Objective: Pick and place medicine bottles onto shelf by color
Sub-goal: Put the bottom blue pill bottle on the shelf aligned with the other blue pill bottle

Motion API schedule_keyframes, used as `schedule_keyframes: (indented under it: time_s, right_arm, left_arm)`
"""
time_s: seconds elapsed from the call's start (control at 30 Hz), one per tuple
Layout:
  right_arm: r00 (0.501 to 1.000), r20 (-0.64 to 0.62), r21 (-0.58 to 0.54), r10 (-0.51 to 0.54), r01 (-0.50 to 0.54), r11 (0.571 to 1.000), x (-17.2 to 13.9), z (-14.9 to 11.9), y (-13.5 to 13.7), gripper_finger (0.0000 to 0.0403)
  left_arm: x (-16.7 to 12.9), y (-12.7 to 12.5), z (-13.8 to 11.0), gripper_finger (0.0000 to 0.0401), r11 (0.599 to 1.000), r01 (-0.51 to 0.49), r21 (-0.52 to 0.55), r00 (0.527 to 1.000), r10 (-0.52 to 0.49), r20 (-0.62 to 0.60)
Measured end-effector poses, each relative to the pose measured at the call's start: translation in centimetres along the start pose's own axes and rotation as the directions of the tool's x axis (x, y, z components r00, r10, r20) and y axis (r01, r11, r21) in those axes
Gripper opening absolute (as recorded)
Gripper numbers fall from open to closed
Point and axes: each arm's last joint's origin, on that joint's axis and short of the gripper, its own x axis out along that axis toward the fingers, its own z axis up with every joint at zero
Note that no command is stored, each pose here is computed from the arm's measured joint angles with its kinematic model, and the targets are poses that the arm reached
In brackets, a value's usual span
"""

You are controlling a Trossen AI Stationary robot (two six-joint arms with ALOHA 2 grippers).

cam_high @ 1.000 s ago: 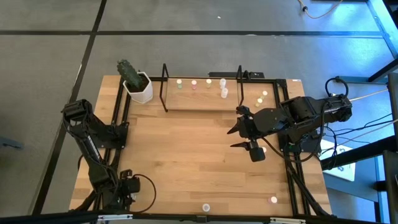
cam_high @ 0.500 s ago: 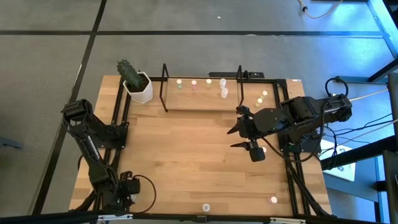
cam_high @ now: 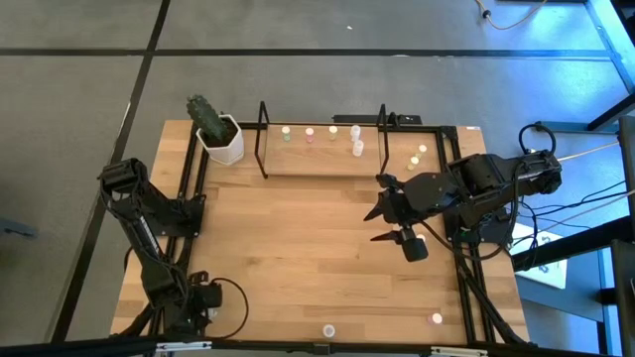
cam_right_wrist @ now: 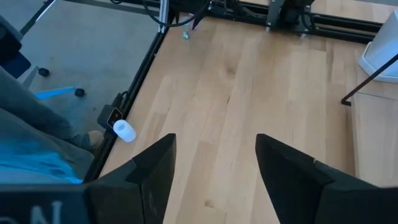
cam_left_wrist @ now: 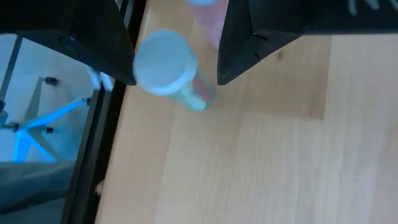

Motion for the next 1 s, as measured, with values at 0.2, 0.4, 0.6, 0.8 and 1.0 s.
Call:
schedule_keyframes:
  time_s: [0.2, 0.4, 0.6, 0.8, 1.0]
  right_arm:
    - [1.000, 0.000, 0.000, 0.000, 0.000, 1.000, 0.00, 0.00, -0.01, 0.0223]
    - [1.000, 0.000, 0.000, 0.002, -0.002, 1.000, 0.00, 0.00, 0.00, 0.0223]
    - [1.000, 0.000, 0.000, 0.002, -0.002, 1.000, 0.00, 0.00, 0.00, 0.0223]
    - [1.000, 0.000, 0.000, 0.002, -0.002, 1.000, 0.00, 0.00, 0.00, 0.0223]
    - [1.000, 0.000, 0.000, 0.002, -0.002, 1.000, 0.00, 0.00, 0.00, 0.0223]
  left_arm:
    - [0.00, 0.12, -0.01, 0.0213, 1.000, -0.013, -0.026, 1.000, 0.013, -0.001]
    - [0.00, 0.14, 0.04, 0.0213, 0.999, -0.016, -0.045, 1.000, 0.017, 0.018]
    - [0.01, 0.16, 0.12, 0.0192, 0.998, -0.016, -0.055, 1.000, 0.017, 0.018]
    - [0.01, 0.15, 0.11, 0.0144, 0.992, -0.014, -0.129, 1.000, 0.016, 0.014]
    - [0.01, 0.15, 0.16, 0.0101, 0.982, -0.012, -0.188, 1.000, 0.015, 0.016]
